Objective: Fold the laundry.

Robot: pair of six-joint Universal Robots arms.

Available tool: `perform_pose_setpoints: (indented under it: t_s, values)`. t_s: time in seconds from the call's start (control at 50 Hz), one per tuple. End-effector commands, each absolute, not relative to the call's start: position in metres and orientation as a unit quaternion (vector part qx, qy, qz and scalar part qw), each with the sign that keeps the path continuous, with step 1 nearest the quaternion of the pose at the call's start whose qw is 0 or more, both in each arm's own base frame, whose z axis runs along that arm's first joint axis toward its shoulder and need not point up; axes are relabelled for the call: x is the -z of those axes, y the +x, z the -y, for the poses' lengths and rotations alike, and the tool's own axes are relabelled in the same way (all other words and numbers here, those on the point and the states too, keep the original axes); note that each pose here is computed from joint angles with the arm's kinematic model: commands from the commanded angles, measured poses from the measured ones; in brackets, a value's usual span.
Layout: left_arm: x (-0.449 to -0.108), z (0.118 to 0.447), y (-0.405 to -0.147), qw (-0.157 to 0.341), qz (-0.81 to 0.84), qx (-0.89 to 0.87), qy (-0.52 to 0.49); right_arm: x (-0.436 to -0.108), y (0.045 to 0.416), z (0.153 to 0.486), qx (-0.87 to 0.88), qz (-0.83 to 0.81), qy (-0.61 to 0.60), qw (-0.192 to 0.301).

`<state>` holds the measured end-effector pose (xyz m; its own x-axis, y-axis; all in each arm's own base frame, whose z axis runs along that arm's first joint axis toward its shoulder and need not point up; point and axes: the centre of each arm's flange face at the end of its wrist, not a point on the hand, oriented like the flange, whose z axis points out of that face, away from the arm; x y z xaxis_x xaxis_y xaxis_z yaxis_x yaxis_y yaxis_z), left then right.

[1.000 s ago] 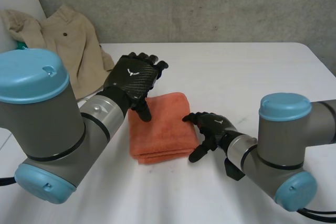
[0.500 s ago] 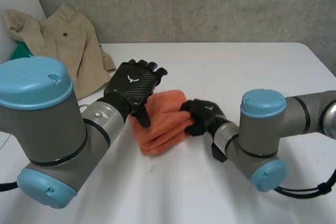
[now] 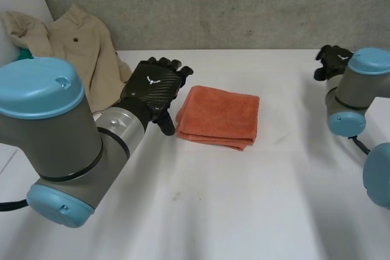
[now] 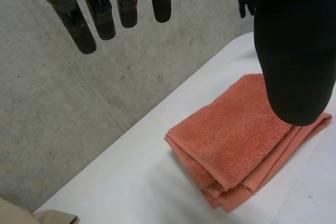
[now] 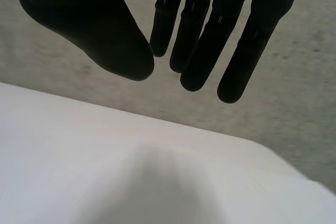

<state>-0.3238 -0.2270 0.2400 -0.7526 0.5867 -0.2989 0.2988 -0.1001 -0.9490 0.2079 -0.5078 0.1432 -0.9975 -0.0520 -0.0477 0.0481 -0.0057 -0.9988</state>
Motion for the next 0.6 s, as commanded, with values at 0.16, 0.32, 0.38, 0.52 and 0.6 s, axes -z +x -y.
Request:
perform_pose_setpoints:
  t_s: [0.16,0.32,0.38,0.52,0.6]
  values:
    - [-0.232,0.227,-0.328,0.110,0.667,-0.654,-0.340,-0.149,0.242,0.469,0.654,-0.715,-0.208,0.133]
    - [-0.228,0.226,-0.327,0.110,0.671,-0.650,-0.340,-0.155,0.264,0.448,0.629,-0.689,-0.297,0.204]
    - [-0.225,0.225,-0.326,0.109,0.674,-0.646,-0.342,-0.144,0.269,0.446,0.609,-0.696,-0.308,0.221]
    - [-0.220,0.225,-0.324,0.108,0.678,-0.641,-0.343,-0.126,0.283,0.441,0.588,-0.693,-0.336,0.247]
    - [-0.217,0.224,-0.323,0.107,0.681,-0.637,-0.345,-0.119,0.288,0.439,0.584,-0.691,-0.347,0.246]
